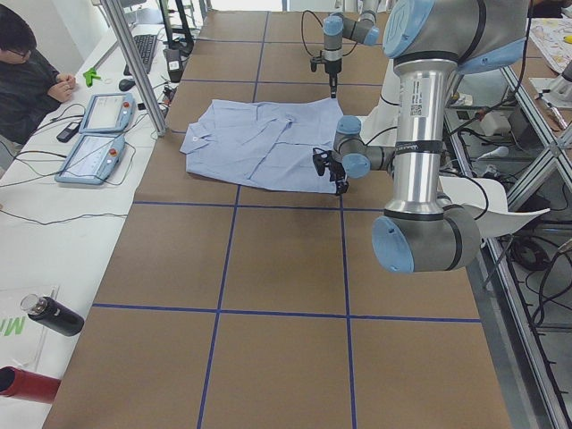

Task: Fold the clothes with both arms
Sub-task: 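Grasp the hem corners with both grippers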

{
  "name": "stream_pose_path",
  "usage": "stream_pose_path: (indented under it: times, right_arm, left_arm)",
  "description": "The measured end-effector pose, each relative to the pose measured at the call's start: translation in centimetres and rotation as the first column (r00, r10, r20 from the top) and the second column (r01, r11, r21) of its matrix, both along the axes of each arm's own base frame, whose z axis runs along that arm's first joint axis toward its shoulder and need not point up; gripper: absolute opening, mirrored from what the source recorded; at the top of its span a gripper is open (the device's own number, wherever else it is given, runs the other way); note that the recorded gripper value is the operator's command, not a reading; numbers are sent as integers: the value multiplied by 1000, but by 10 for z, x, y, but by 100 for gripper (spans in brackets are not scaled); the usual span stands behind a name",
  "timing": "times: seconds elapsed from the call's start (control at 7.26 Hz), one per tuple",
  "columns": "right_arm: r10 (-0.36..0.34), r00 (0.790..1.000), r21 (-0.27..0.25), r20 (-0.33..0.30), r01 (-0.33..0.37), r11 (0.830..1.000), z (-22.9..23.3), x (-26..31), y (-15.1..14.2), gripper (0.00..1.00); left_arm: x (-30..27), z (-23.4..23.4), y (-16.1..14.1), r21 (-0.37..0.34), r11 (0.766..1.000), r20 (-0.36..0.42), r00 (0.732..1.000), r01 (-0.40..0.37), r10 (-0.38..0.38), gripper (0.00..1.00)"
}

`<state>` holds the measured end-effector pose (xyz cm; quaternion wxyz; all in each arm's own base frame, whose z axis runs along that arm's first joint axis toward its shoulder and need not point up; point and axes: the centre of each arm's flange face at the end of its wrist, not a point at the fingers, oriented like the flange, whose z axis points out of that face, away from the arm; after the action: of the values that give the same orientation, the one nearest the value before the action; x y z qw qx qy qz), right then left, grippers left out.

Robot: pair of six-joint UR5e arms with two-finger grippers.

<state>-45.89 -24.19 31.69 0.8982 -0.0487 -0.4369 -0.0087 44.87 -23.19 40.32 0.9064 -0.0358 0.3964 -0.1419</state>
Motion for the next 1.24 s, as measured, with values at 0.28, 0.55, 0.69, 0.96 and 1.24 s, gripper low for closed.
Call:
stream_pose_path:
  times: [0.28,0.55,0.69,0.96,1.24]
  right_arm:
    - [0,1000,-5,1,0,1000,0,1,-2,0]
    - [0,1000,-5,0,0,1000,1,2,-3,0]
    - [1,1000,-5,0,-1,1000,1,2,-3,0]
    - [3,1000,-6,0,-3,1000,1,3,-4,0]
    - [6,1000,-7,-3,-6,1000,2,4,-6,0]
  left_arm:
    - [3,5,0,-3,1000,10,1000,-1,1,57]
    - [5,7,1,-3,1000,13,1000,-4,4,55]
    - [5,7,2,-3,1000,14,1000,-6,6,54]
    - [5,6,2,-4,1000,12,1000,-8,8,53]
    - [5,4,4,-5,1000,9,1000,-14,14,51]
